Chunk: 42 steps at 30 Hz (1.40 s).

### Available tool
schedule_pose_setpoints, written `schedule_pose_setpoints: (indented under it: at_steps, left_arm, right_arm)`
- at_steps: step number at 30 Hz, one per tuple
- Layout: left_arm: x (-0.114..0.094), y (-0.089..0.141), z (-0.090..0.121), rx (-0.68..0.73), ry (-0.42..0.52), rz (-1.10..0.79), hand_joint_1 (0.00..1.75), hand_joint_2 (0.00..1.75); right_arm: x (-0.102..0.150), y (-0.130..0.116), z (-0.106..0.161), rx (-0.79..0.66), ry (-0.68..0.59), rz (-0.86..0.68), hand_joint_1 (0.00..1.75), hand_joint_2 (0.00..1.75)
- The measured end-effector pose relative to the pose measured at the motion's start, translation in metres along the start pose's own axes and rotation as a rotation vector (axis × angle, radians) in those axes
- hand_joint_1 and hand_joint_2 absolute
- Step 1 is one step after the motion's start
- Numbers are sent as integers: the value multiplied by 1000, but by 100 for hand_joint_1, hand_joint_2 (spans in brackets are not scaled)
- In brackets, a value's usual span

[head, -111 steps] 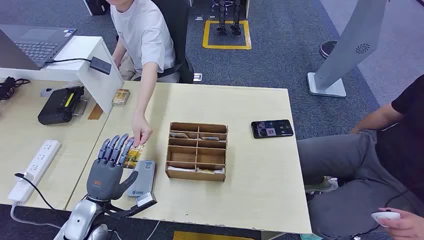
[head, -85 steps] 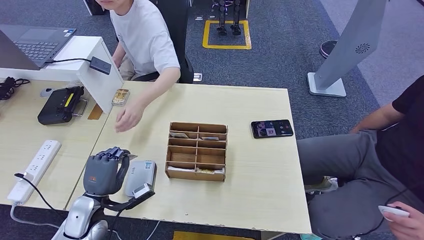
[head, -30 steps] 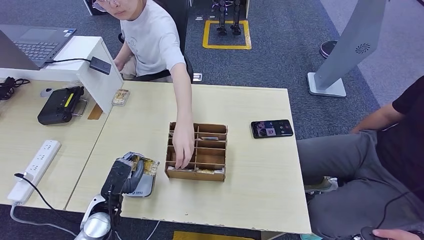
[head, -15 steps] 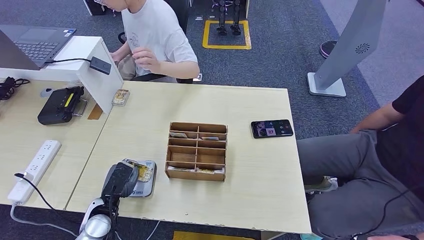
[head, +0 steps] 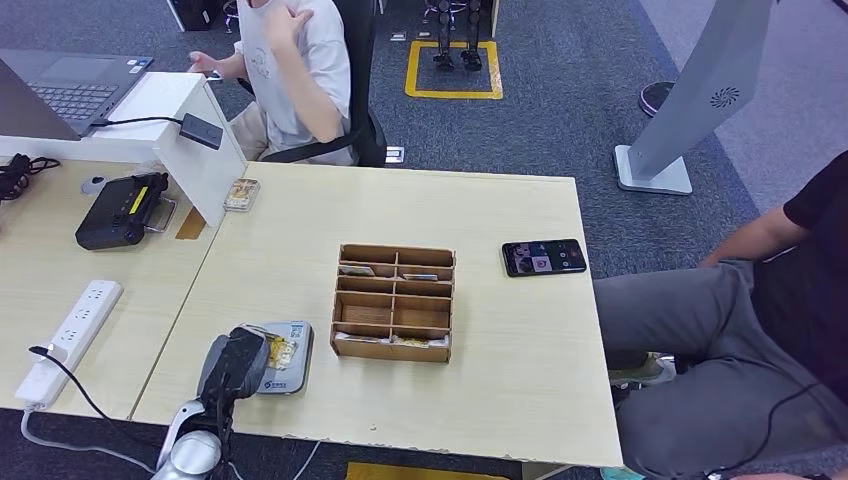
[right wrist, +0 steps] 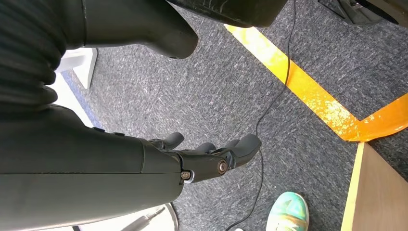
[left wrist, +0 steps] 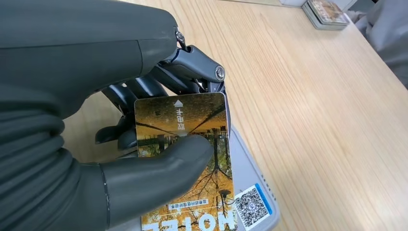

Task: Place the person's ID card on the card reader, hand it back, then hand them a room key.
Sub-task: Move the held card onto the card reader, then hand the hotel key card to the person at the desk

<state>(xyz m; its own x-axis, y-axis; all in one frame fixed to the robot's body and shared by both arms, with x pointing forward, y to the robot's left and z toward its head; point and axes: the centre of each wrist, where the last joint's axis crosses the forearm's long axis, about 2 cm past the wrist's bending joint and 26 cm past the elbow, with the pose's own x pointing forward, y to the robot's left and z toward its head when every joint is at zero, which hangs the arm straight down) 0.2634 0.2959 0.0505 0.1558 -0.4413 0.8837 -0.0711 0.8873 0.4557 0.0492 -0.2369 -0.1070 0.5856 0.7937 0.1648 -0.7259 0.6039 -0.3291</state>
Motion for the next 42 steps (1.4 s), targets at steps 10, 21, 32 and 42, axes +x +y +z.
schedule_pose_setpoints:
  at_steps: [10, 21, 32, 42]
  left_arm:
    - [-8, 0, 1, 61, -17, -296, 175, 175]
    - [-5, 2, -2, 52, -100, 70, 175, 175]
    - [36, 15, -16, 180, -301, 264, 175, 175]
    - [47, 22, -21, 261, -390, 245, 175, 175]
  right_arm:
    - [0, 0, 0, 9, 2, 1, 0, 175]
    - [-1, 0, 0, 1, -14, 13, 0, 175]
    - [0, -2, -1, 8, -39, 38, 0, 175]
    - [1, -4, -1, 5, -50, 61, 0, 175]
